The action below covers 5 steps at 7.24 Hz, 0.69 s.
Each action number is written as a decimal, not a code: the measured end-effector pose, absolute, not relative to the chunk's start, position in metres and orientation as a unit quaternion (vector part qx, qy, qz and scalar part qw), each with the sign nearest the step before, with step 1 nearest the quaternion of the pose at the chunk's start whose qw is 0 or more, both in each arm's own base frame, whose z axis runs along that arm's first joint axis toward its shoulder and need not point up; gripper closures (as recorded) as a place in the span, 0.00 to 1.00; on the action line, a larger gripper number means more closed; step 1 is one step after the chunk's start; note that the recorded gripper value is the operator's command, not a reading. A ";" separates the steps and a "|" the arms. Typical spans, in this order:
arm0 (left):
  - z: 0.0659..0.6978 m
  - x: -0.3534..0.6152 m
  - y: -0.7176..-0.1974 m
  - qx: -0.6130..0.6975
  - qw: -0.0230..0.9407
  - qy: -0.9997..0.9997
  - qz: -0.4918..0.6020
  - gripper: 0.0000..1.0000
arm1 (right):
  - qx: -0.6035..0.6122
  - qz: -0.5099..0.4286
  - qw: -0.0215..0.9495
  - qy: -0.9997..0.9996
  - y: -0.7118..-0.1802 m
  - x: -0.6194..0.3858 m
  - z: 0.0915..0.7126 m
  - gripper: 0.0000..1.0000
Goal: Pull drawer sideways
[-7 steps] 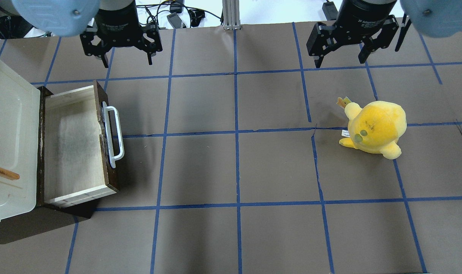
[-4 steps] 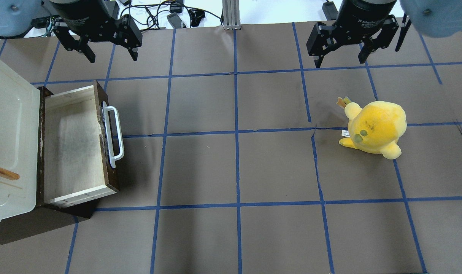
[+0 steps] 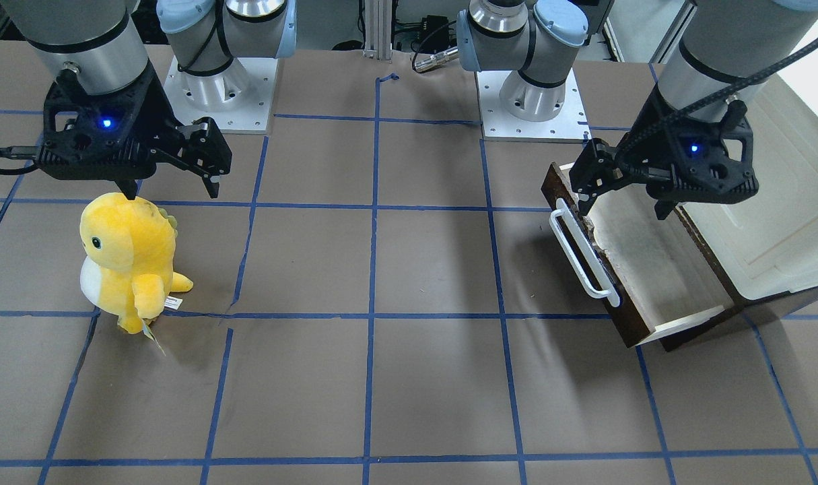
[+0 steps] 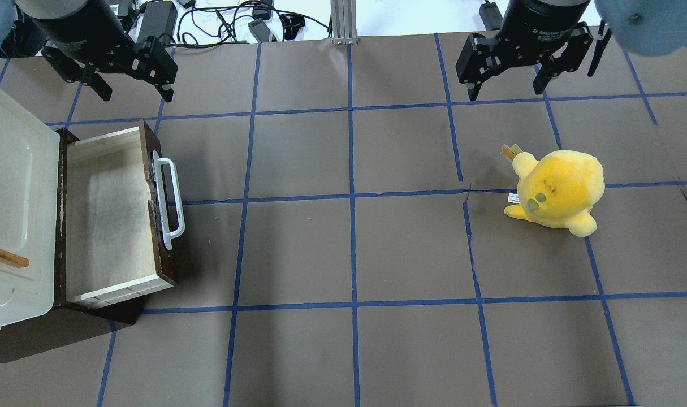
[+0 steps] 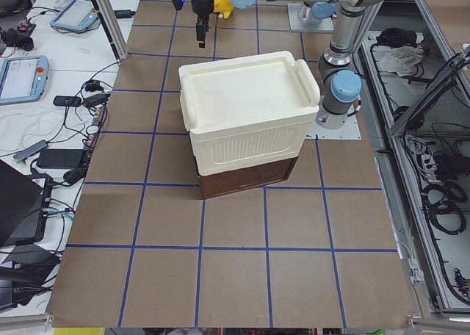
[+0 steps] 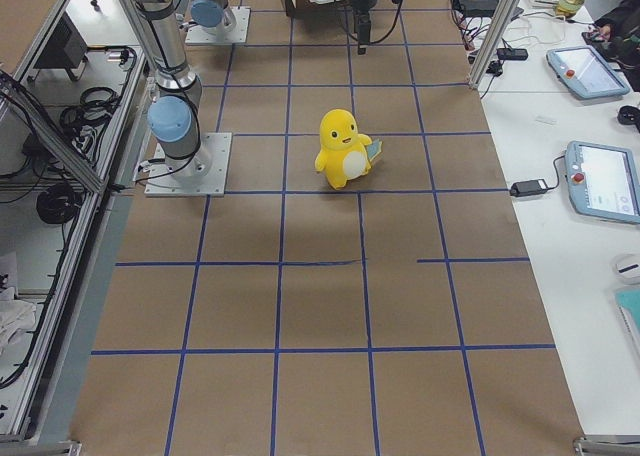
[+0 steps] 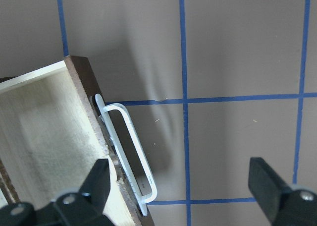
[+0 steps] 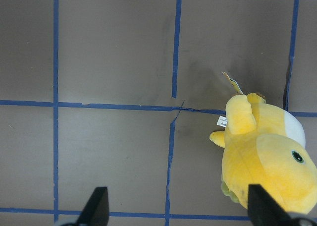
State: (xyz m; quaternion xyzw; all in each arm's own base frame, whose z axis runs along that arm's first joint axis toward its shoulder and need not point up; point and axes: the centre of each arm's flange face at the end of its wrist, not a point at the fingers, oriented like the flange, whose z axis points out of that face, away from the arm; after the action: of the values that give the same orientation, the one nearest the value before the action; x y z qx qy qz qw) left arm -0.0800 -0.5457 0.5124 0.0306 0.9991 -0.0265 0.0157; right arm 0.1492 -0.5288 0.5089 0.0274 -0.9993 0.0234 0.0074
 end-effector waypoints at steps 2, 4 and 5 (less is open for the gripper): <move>0.500 -0.067 -0.542 0.022 0.007 1.000 -0.018 0.00 | 0.027 0.023 0.008 -0.999 -0.529 0.149 0.509 0.00; 0.492 -0.065 -0.544 0.014 -0.005 1.000 -0.014 0.00 | 0.027 0.023 0.007 -0.999 -0.529 0.149 0.509 0.00; 0.491 -0.065 -0.544 0.013 -0.006 1.000 -0.014 0.00 | 0.027 0.023 0.007 -0.999 -0.529 0.149 0.509 0.00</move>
State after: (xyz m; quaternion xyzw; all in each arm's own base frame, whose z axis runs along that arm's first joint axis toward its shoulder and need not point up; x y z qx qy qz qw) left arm -0.0652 -0.5444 0.4908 0.0127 0.9998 -0.0136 -0.0058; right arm 0.1492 -0.5288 0.5089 0.0274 -0.9993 0.0234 0.0073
